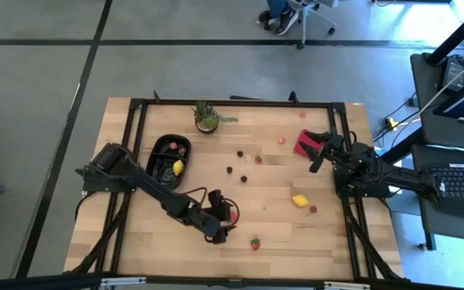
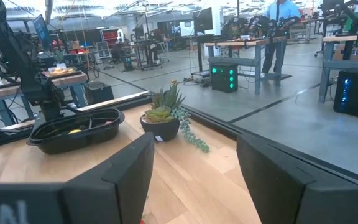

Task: Pick and placing Produce into tupperware
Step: Put the red strawberry into the black container

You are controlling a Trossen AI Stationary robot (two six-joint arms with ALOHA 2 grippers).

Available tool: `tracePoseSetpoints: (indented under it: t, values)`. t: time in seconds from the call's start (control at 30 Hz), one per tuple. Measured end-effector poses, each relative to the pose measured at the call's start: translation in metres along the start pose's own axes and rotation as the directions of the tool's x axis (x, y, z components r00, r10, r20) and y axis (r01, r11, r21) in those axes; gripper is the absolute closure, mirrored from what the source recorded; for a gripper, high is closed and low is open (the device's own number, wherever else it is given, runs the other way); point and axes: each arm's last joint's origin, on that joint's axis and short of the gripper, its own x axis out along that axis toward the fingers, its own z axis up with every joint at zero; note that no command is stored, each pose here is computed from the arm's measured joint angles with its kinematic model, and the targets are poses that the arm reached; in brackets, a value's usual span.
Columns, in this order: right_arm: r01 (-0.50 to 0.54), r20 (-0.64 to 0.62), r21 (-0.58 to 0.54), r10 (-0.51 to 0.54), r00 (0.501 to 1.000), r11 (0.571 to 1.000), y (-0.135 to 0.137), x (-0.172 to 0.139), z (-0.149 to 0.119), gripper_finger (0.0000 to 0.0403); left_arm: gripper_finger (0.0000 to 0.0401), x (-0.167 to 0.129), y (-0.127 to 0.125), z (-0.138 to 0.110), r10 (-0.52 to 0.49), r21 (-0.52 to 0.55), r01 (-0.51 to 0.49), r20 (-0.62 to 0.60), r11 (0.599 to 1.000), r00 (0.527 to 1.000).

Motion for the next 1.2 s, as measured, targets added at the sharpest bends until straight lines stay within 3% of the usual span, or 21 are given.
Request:
tracePoseSetpoints:
  t: [0.4, 0.93, 1.2]
  values:
    - [0.000, -0.003, 0.000, 0.000, 1.000, 1.000, 0.000, 0.000, 0.000, 0.0171, 0.0057, 0.017, 0.000, -0.017, 0.021, -0.036, -0.022, -0.035, 0.999, 0.999]
    - [0.001, -0.007, -0.004, -0.001, 1.000, 1.000, 0.000, 0.000, -0.001, 0.0171, 0.0206, 0.017, 0.004, -0.021, 0.057, -0.001, -0.057, -0.082, 0.998, 0.995]
    - [0.001, -0.006, -0.004, -0.001, 1.000, 1.000, 0.000, 0.000, -0.001, 0.0171, 0.0217, 0.017, 0.004, -0.021, 0.067, 0.001, -0.067, -0.076, 0.998, 0.995]
